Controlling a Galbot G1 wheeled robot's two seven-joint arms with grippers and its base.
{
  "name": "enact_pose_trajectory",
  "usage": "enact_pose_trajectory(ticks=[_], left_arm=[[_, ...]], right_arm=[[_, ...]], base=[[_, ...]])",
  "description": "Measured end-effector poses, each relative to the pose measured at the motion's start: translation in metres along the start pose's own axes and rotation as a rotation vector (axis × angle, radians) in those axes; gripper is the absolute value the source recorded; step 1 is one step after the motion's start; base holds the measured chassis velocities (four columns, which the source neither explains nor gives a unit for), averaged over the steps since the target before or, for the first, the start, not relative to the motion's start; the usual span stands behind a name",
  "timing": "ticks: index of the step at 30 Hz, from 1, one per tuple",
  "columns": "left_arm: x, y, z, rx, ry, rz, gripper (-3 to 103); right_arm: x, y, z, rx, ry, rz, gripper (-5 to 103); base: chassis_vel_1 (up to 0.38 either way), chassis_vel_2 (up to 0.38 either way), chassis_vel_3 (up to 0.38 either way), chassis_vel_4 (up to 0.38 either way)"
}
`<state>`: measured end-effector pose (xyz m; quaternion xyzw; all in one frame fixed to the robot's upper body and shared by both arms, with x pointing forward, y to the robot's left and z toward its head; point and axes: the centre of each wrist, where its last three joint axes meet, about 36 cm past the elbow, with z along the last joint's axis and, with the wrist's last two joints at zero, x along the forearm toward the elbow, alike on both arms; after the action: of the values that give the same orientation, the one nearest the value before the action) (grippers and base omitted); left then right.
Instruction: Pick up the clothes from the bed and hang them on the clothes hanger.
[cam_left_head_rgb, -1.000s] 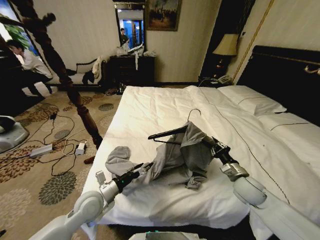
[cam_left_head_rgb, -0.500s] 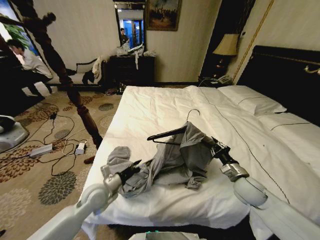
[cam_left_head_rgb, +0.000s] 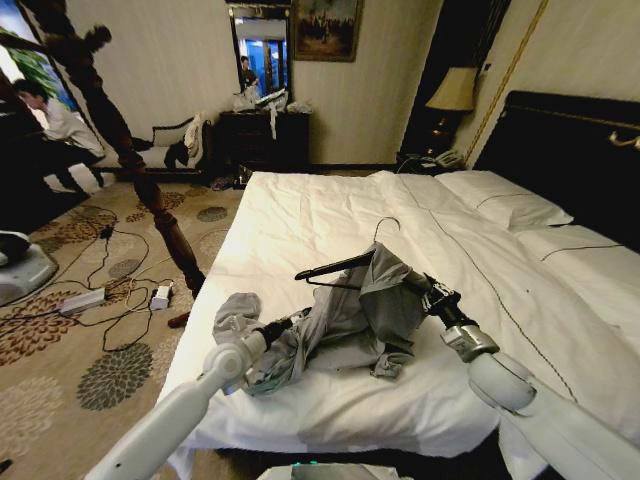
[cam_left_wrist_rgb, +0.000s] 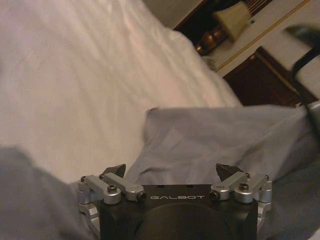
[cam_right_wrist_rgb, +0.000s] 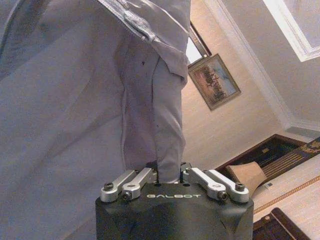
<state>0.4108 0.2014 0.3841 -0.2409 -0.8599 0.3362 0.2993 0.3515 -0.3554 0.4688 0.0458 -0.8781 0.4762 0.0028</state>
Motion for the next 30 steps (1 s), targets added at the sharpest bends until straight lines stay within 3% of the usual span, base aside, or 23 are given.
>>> enact_pose_trajectory(ticks=[9, 16, 23, 25, 30], left_arm=[[0.018, 0.031, 0.029, -0.015, 0.053, -0.056, 100], [0.044, 0.055, 0.038, -0.016, 0.049, -0.110, 100], [0.053, 0.049, 0.033, -0.036, 0.032, -0.104, 100], [0.054, 0.043, 0.029, -0.074, 0.011, -0.084, 100], [0.058, 0.024, 0.020, -0.082, -0.011, -0.026, 100]], right_arm=[[-0.001, -0.001, 0.001, 0.000, 0.004, 0.001, 15], [0.000, 0.000, 0.001, -0.002, 0.003, -0.004, 15], [0.000, 0.002, 0.002, -0.001, 0.003, -0.007, 15], [0.001, 0.003, 0.002, 0.000, 0.003, -0.009, 15], [0.001, 0.003, 0.002, 0.002, 0.001, -0.009, 15]], base=[[0.000, 0.000, 0.000, 0.000], [0.000, 0.000, 0.000, 0.000], [0.000, 0.000, 0.000, 0.000], [0.000, 0.000, 0.000, 0.000], [0.000, 0.000, 0.000, 0.000]])
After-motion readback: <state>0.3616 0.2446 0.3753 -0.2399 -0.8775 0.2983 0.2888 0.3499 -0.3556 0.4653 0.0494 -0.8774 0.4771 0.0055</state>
